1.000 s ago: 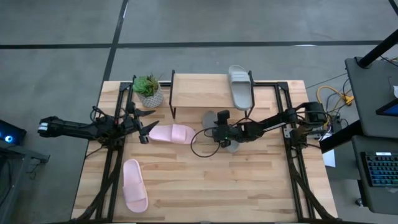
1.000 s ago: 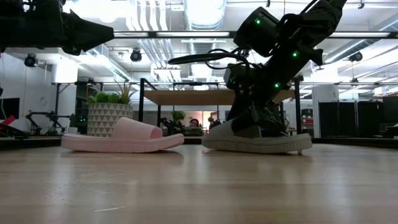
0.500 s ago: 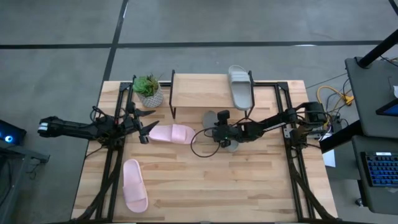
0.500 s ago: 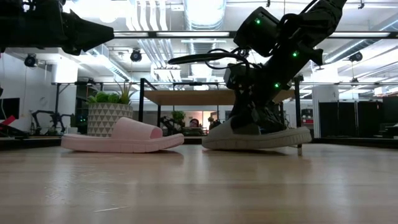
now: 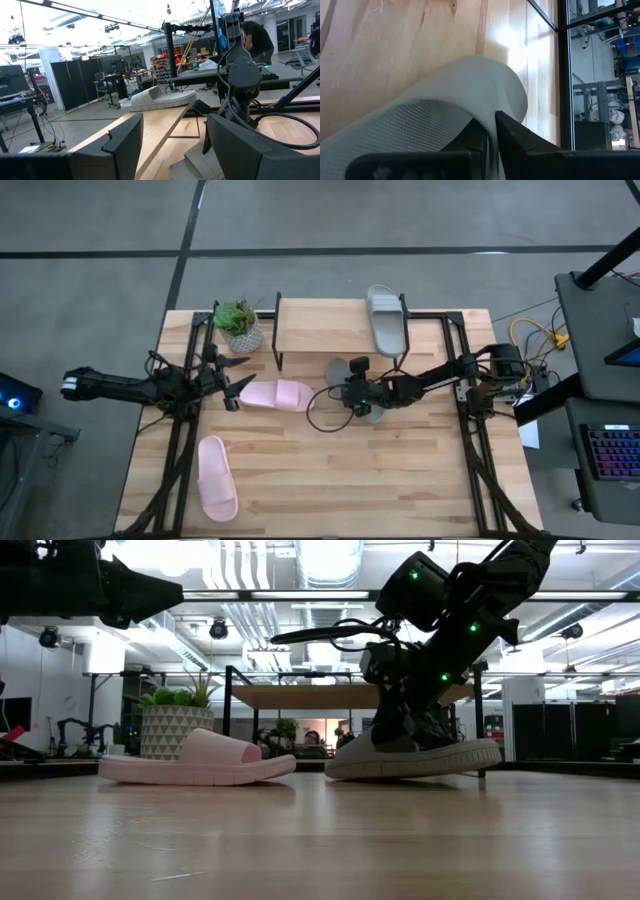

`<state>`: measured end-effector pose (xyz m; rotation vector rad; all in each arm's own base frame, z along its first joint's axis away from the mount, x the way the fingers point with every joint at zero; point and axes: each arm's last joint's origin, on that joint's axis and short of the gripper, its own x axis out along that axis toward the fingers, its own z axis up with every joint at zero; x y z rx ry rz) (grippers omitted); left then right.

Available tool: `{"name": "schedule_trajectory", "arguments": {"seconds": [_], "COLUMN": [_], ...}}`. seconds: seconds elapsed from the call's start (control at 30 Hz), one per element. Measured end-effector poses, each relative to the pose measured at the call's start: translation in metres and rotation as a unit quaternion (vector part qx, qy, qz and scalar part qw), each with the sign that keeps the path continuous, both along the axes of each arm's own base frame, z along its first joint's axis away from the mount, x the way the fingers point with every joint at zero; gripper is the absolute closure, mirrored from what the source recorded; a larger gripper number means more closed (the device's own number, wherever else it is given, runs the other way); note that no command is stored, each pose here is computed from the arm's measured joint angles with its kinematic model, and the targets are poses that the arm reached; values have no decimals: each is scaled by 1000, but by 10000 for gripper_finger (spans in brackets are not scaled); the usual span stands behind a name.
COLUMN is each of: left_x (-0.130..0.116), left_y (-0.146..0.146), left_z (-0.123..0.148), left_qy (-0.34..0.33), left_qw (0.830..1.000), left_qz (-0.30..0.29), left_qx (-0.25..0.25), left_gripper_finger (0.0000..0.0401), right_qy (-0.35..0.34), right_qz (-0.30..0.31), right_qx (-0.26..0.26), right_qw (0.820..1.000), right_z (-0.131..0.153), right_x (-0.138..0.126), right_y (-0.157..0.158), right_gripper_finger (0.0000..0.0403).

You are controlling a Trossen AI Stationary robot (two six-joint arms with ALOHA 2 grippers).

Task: Pick and place slides into the shelf
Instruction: Put the gray slide on the shelf

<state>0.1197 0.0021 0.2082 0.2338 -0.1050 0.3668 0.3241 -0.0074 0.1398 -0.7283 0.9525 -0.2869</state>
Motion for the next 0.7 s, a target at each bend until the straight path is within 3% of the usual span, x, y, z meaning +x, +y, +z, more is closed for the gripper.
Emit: {"name": "schedule_trajectory", "arguments": {"seconds": [0.7], "left_x": [0], "left_y": [0], "left_z": [0], "left_qy": [0], "left_qw": [1000], "left_qz": [0], "left_qx": [0], "left_gripper_finger": [193], "right_qy": [0], "right_qz": [1], "right_qx": [0], "right_qw": [1000], "right_z": [0], "right_x": [0], "right_y": [1], "right_gripper_finger": [375]}}
